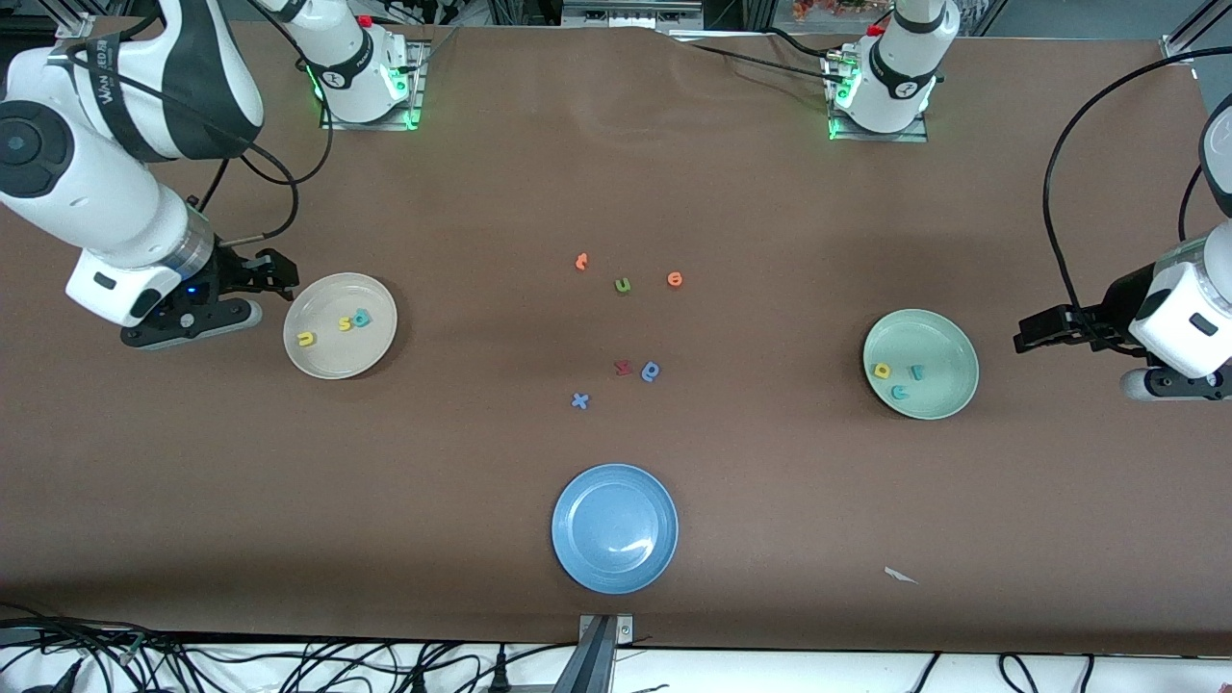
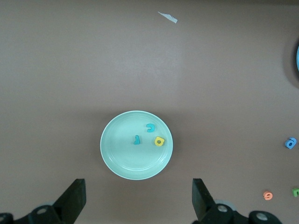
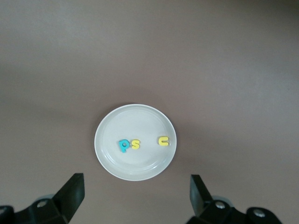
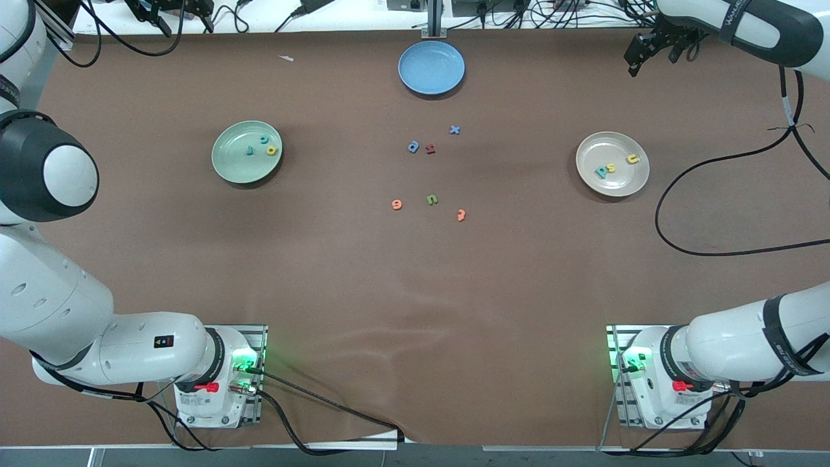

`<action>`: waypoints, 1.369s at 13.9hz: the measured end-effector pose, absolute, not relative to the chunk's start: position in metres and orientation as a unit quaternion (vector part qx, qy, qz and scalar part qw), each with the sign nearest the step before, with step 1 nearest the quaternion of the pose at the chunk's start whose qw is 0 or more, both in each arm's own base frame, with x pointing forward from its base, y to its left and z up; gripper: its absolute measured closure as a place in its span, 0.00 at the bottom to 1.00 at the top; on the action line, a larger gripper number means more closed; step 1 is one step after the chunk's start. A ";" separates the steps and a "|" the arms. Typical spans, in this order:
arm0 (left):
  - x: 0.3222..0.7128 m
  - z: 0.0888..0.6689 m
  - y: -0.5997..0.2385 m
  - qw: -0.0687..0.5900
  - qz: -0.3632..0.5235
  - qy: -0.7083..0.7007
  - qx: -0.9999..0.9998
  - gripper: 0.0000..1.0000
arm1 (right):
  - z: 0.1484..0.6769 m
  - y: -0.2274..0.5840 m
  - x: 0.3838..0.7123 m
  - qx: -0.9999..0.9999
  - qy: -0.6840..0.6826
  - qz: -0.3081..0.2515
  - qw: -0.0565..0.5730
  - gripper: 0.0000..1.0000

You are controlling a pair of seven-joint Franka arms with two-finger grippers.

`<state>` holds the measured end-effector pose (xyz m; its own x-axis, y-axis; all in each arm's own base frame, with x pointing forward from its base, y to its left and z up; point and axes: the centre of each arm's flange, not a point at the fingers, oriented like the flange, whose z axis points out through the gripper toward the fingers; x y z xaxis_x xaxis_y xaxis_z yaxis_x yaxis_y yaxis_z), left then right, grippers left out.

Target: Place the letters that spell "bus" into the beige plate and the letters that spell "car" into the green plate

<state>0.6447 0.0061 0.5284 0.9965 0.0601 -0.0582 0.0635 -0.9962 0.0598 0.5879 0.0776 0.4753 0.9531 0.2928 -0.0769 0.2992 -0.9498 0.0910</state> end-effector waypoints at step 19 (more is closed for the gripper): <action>0.644 0.530 0.010 0.004 -0.026 0.027 0.999 0.00 | 0.592 0.040 0.593 0.994 0.101 -0.027 0.040 0.00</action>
<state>0.6441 0.0105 0.5302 0.9972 0.0541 -0.0522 0.0545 -0.9985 0.0073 0.5930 0.0398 0.5920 0.9783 0.1978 -0.0611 0.2021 -0.9766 0.0734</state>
